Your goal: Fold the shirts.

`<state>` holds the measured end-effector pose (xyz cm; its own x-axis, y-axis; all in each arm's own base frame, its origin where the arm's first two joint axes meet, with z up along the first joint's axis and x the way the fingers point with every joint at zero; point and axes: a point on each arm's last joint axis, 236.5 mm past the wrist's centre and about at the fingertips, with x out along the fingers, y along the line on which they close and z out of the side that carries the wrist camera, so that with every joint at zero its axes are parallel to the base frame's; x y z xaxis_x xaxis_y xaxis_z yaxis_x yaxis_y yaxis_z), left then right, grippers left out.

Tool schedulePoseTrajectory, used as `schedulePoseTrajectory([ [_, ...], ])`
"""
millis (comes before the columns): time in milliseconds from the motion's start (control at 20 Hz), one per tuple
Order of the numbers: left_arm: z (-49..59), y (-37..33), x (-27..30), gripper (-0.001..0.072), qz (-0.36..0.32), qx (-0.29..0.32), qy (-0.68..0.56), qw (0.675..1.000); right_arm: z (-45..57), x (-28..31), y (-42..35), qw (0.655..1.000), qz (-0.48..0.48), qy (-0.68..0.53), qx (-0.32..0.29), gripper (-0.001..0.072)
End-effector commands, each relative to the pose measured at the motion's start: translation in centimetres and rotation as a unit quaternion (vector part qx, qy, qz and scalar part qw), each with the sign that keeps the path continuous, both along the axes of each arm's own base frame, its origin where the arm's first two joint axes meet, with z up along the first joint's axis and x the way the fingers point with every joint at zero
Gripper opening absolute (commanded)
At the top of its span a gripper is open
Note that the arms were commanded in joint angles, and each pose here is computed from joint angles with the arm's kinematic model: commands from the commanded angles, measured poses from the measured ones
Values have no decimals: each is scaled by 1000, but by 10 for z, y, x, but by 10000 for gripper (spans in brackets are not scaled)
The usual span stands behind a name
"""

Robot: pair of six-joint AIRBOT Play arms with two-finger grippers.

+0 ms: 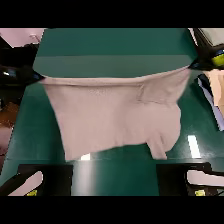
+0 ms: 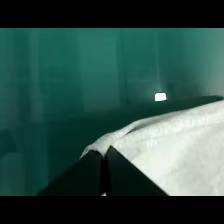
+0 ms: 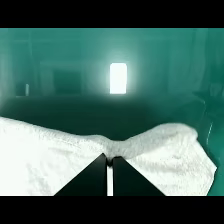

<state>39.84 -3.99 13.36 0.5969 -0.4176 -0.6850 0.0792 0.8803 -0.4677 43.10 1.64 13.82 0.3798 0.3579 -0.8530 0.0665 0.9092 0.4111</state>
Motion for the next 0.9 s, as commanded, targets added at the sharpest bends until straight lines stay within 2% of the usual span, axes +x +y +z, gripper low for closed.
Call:
schedulePoseTrajectory([
  [0, -54, 24, 46, 22, 46, 9, -18, 999, -57, 58, 3, 999, -27, -24, 4, 13],
  [250, -55, 41, 103, 22, 95, -12, -105, 990, -63, 121, -3, 990, -66, -122, -8, 13],
  [500, -62, 50, 129, 22, 119, 1, -132, 984, -67, 138, -10, 985, -56, -157, -40, 13],
  [700, -60, 43, 135, 22, 93, 1, -131, 987, -80, 125, -18, 988, -40, -128, -71, 14],
  [850, -80, 25, 114, 22, 29, 15, -88, 996, -95, 106, -24, 992, -19, -82, -96, 13],
])
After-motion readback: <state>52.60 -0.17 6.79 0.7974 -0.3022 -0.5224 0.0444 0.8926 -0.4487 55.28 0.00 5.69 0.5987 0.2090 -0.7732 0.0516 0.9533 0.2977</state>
